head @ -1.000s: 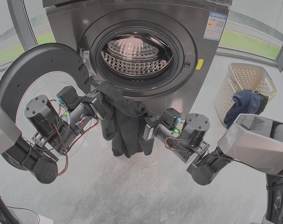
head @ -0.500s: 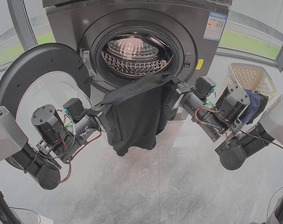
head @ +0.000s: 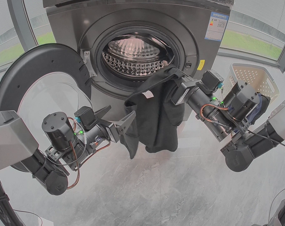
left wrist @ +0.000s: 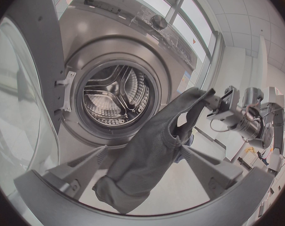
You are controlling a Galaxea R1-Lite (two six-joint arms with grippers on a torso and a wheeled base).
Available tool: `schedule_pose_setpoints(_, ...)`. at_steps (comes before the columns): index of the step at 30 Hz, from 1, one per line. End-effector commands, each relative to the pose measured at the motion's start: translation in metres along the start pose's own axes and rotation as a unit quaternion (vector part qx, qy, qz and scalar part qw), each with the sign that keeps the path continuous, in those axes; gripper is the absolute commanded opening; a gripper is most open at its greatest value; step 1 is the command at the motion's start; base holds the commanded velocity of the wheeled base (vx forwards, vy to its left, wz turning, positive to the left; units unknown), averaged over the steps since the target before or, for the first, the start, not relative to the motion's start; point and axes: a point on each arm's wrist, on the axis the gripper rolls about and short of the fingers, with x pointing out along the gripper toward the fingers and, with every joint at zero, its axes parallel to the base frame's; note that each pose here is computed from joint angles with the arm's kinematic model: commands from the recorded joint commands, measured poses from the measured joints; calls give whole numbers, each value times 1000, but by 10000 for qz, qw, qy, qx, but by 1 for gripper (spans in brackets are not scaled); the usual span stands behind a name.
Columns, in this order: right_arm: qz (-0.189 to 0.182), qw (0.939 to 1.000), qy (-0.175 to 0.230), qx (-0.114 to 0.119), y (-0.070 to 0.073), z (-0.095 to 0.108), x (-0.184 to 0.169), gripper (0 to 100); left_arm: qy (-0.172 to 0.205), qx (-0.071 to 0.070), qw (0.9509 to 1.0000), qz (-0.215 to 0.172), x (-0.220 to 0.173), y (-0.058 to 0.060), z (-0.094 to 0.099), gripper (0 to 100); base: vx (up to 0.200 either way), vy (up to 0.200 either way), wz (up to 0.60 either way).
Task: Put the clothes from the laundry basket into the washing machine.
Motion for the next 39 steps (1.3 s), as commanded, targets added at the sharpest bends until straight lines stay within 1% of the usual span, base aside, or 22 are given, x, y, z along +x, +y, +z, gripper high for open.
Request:
schedule_pose_setpoints(1, 58, 10000, 0, 35, 6, 0, 0, 0, 336, -12, 9994, 68, 11, 6, -28, 100, 0, 0, 0)
schedule_pose_setpoints(2, 83, 9999, 12, 55, 9, -1, 0, 0, 425, -12, 9991, 90, 15, 9, -37, 100, 0, 0, 0)
schedule_pose_setpoints(4, 117, 9999, -7, 82, 13, -1, 1, 0, 464, -9, 9989, 88, 20, 10, -43, 100, 0, 0, 0)
schedule_pose_setpoints(7, 116, 9999, -7, 86, 14, -1, 1, 0, 478, -10, 9988, 98, 22, 10, -46, 100, 0, 0, 0)
schedule_pose_setpoints(8, 120, 9999, 25, 91, 15, -7, 5, 0, 564, -13, 9984, 89, 25, 11, -55, 100, 0, 0, 0)
schedule_pose_setpoints(10, 119, 9999, 25, 94, 15, -9, 7, 0, 629, -14, 9980, 68, 25, 10, -60, 100, 0, 0, 0)
schedule_pose_setpoints(17, 110, 9999, 47, 81, 15, -14, 11, 0, 711, -32, 9975, 35, 25, 8, -66, 100, 0, 0, 0)
schedule_pose_setpoints(18, 89, 9999, 44, 72, 13, -16, 12, 0, 772, -42, 9970, -9, 26, 4, -70, 100, 0, 0, 0)
schedule_pose_setpoints(22, 72, 10000, 11, 63, 11, -16, 16, 0, 827, -40, 9966, -17, 24, 4, -73, 100, 0, 0, 0)
schedule_pose_setpoints(27, -37, 10000, -53, 56, 10, -16, 20, 0, 938, -46, 9955, -85, 20, -2, -76, 100, 0, 0, 0)
schedule_pose_setpoints(28, -44, 10000, -61, 57, 10, -16, 20, 0, 947, -40, 9954, -100, 20, -3, -77, 100, 0, 0, 0)
schedule_pose_setpoints(29, -43, 10000, -69, 57, 10, -16, 21, 0, 967, -5, 9952, -139, 20, -5, -78, 100, 0, 0, 0)
schedule_pose_setpoints(31, -54, 10000, -39, 63, 10, -17, 22, 0, 984, 16, 9950, -154, 20, -6, -80, 100, 0, 0, 0)
schedule_pose_setpoints(33, -55, 10000, -39, 69, 11, -18, 22, 0, 1009, 56, 9946, -232, 23, -11, -84, 100, 0, 0, 0)
schedule_pose_setpoints(35, -57, 10000, -31, 72, 12, -18, 22, 0, 995, 117, 9946, -255, 27, -11, -88, 100, 0, 0, 0)
schedule_pose_setpoints(36, -57, 10000, -31, 72, 12, -18, 22, 0, 995, 117, 9946, -255, 27, -11, -88, 100, 0, 0, 0)
schedule_pose_setpoints(37, -50, 10000, -30, 76, 13, -18, 22, 0, 977, 187, 9947, -257, 33, -10, -93, 100, 0, 0, 0)
schedule_pose_setpoints(39, -44, 10000, -22, 78, 13, -19, 22, 0, 939, 212, 9950, -264, 38, -10, -97, 100, 0, 0, 0)
